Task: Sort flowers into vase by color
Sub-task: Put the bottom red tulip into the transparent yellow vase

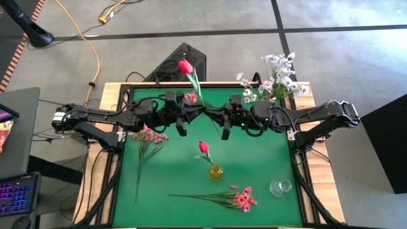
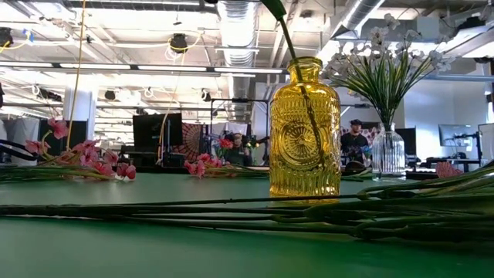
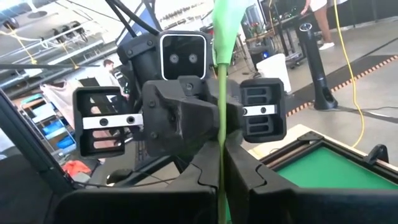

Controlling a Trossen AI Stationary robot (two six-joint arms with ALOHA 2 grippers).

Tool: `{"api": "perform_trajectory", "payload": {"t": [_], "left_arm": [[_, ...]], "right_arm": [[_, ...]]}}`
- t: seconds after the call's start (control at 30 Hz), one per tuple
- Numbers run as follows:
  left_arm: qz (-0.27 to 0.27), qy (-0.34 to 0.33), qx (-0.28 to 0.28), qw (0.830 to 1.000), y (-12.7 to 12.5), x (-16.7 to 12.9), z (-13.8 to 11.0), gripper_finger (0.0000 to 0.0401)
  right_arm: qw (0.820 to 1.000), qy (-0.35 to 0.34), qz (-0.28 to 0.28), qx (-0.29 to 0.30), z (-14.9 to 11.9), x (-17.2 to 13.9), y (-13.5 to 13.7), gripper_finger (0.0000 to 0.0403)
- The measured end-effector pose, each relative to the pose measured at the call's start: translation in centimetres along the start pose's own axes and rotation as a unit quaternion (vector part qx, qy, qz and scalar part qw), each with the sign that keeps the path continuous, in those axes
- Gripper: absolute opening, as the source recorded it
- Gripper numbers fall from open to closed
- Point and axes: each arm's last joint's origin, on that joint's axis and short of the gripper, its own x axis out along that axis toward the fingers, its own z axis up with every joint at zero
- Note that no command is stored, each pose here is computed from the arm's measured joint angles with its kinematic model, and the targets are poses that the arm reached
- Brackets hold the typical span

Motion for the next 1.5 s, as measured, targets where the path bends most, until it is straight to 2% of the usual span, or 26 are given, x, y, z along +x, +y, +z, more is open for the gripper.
{"api": "perform_trajectory", "payload": {"t": [0.1, 0.37, 0.6, 0.73, 0.83, 0.93, 1.03, 1.13, 1.27, 1.4, 1.5], "left_arm": [[0.0, 0.0, 0.006, 1.0, 0.0, 0.0, 0.0, 0.0006], [-0.003, 0.001, 0.008, 1.0, 0.0, 0.0, 0.0, 0.0001], [-0.004, -0.004, 0.028, 1.0, -0.1, -0.3, 0.4, 0.0], [-0.011, -0.025, 0.041, 0.999, -0.4, -1.2, 1.9, 0.0], [-0.028, -0.03, 0.049, 0.998, -0.7, -2.0, 3.0, 0.0], [-0.066, -0.025, 0.05, 0.996, -1.4, -2.9, 3.8, 0.0], [-0.131, -0.016, 0.042, 0.99, -2.8, -3.6, 4.0, 0.0], [-0.191, 0.007, 0.032, 0.981, -4.6, -4.1, 3.2, 0.0], [-0.242, 0.026, 0.035, 0.969, -7.4, -4.2, 1.9, 0.0], [-0.265, 0.041, 0.076, 0.96, -10.2, -3.6, -0.2, 0.0], [-0.258, 0.05, 0.122, 0.957, -11.4, -2.8, -2.2, 0.0]], "right_arm": [[1.0, 0.001, 0.0, 0.0, 0.0, 0.0, 0.0, 0.0038], [1.0, 0.01, 0.025, -0.001, 0.0, 0.1, -0.1, 0.0078], [0.997, 0.024, 0.067, -0.002, 0.4, 0.0, -0.3, 0.0183], [0.996, 0.028, 0.083, -0.002, 1.1, -0.5, -0.5, 0.0245], [0.996, 0.041, 0.077, -0.005, 1.6, -1.4, -0.6, 0.027], [0.995, 0.073, 0.067, -0.017, 1.9, -2.7, -0.7, 0.0276], [0.992, 0.108, 0.063, -0.024, 1.9, -4.2, -0.5, 0.0277], [0.989, 0.13, 0.066, -0.028, 2.1, -5.5, -0.1, 0.0277], [0.988, 0.136, 0.063, -0.033, 2.3, -6.6, 0.4, 0.0277], [0.988, 0.136, 0.065, -0.033, 2.4, -6.9, 0.4, 0.0276], [0.987, 0.143, 0.063, -0.034, 2.2, -6.9, 0.4, 0.0276]]}}
